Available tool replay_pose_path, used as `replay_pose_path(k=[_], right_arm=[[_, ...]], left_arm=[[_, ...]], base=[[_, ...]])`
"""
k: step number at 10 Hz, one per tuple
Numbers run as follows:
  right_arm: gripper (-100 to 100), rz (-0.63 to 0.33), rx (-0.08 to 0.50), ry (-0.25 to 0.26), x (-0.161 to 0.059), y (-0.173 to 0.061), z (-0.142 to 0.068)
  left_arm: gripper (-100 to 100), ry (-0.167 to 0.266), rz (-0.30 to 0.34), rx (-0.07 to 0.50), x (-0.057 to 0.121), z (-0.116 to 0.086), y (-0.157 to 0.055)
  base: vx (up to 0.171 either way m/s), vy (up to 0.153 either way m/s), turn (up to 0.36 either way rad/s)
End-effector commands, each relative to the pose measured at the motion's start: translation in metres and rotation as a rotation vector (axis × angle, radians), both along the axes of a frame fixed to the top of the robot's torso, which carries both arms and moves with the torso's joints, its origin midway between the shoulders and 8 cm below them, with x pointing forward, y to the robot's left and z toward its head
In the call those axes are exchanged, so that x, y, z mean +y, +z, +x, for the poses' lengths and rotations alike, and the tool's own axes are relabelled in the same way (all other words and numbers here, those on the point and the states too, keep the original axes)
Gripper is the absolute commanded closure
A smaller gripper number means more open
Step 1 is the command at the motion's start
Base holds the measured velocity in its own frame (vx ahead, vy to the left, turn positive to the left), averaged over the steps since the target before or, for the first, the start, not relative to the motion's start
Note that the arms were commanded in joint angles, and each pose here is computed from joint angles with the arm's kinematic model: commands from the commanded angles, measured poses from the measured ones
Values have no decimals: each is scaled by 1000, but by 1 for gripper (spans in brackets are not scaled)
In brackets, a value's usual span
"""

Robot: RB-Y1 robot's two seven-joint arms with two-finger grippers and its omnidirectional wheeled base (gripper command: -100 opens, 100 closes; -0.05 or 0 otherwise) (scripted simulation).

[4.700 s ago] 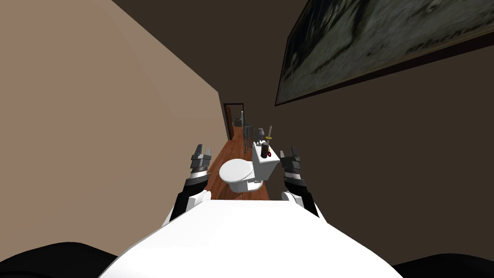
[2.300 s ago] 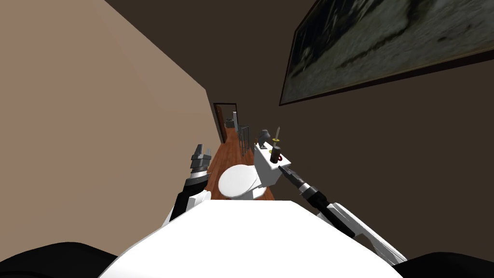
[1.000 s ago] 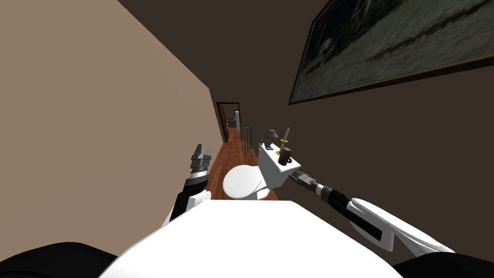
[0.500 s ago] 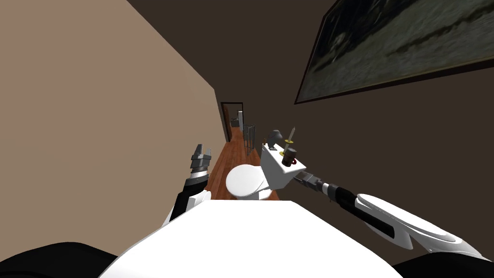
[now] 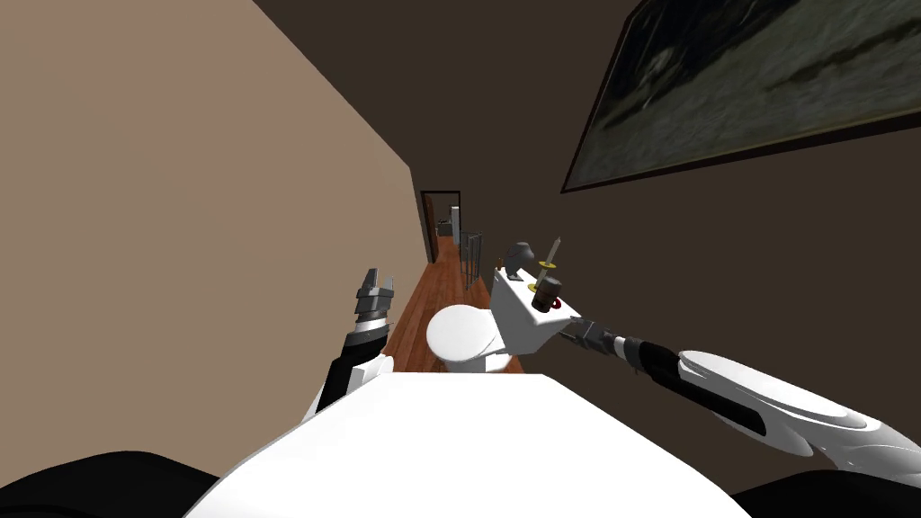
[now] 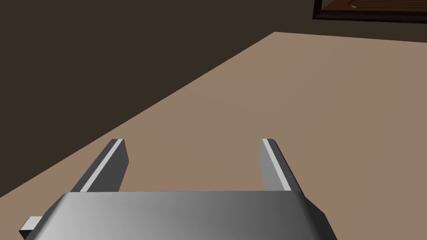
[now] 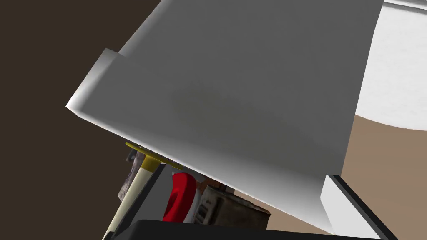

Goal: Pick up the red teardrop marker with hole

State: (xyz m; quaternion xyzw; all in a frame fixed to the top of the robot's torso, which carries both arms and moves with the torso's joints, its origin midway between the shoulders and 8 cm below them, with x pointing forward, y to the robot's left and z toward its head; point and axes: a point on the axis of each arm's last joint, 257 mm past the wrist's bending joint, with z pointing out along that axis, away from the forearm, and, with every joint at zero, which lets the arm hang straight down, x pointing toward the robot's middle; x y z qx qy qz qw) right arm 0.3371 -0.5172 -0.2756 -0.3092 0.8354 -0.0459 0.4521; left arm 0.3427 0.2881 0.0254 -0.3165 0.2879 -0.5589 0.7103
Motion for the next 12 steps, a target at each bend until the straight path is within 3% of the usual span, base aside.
replay_pose_path(k=[1,7,12], right_arm=[[-100,-82,24,37,-19,4,1],[-100,-337,106,135,-86,36,3],[-100,-473,154,190,-119,62,5]], left_arm=[[0,0,0,0,0,0,0],[0,0,0,0,0,0,0],[0,0,0,0,0,0,0]], base=[[-56,0,301],[-62,2,210],[-43,12,152]])
